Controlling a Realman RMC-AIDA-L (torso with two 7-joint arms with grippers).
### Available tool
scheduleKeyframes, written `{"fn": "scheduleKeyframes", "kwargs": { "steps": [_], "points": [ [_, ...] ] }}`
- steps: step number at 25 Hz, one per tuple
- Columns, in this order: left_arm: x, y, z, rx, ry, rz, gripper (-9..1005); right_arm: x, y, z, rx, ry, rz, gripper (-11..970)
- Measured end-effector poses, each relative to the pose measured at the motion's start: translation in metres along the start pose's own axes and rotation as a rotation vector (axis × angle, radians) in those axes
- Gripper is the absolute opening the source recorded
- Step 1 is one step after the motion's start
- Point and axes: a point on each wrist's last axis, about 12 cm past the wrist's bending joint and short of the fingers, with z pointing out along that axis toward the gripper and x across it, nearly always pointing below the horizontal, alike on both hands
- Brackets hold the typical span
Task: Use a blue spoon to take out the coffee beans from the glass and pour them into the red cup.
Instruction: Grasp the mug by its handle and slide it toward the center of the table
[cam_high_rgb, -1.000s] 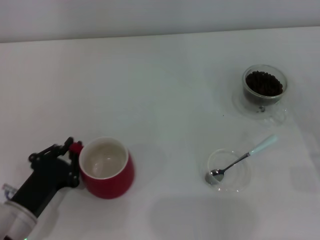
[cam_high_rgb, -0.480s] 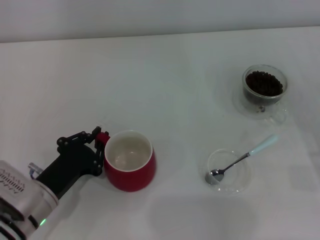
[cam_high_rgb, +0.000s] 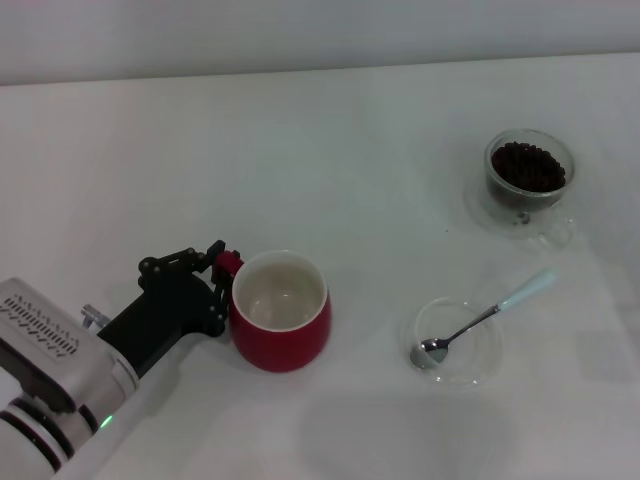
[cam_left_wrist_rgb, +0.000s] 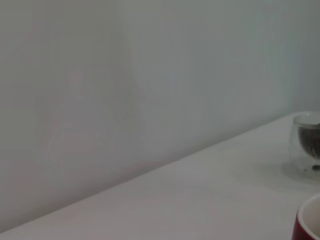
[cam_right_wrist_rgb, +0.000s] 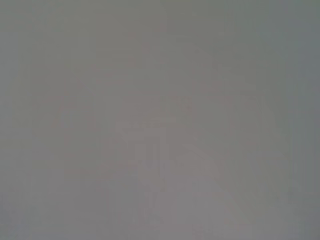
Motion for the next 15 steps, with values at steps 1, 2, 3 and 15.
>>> {"fn": "scheduleKeyframes", "kwargs": {
  "steps": [1, 2, 3, 15],
  "points": [
    [-0.0011, -0.0002, 0.0009, 0.003, -0.004, -0.001, 144, 0.0, 0.0, 0.0, 0.0, 0.0, 0.0, 431],
    [-0.0015, -0.0003, 0.0013, 0.004, -0.005, -0.001, 144, 0.0, 0.0, 0.0, 0.0, 0.0, 0.0, 431],
    [-0.0021, -0.0004, 0.0018, 0.007, -0.007, 0.0, 145, 0.0, 0.0, 0.0, 0.0, 0.0, 0.0, 431],
    [-0.0026, -0.0016, 0.0068, 0.035, 0.014, 0.009, 163, -0.0003, 0.0002, 0.0, -0.002, -0.002, 0.004, 431]
  ]
}}
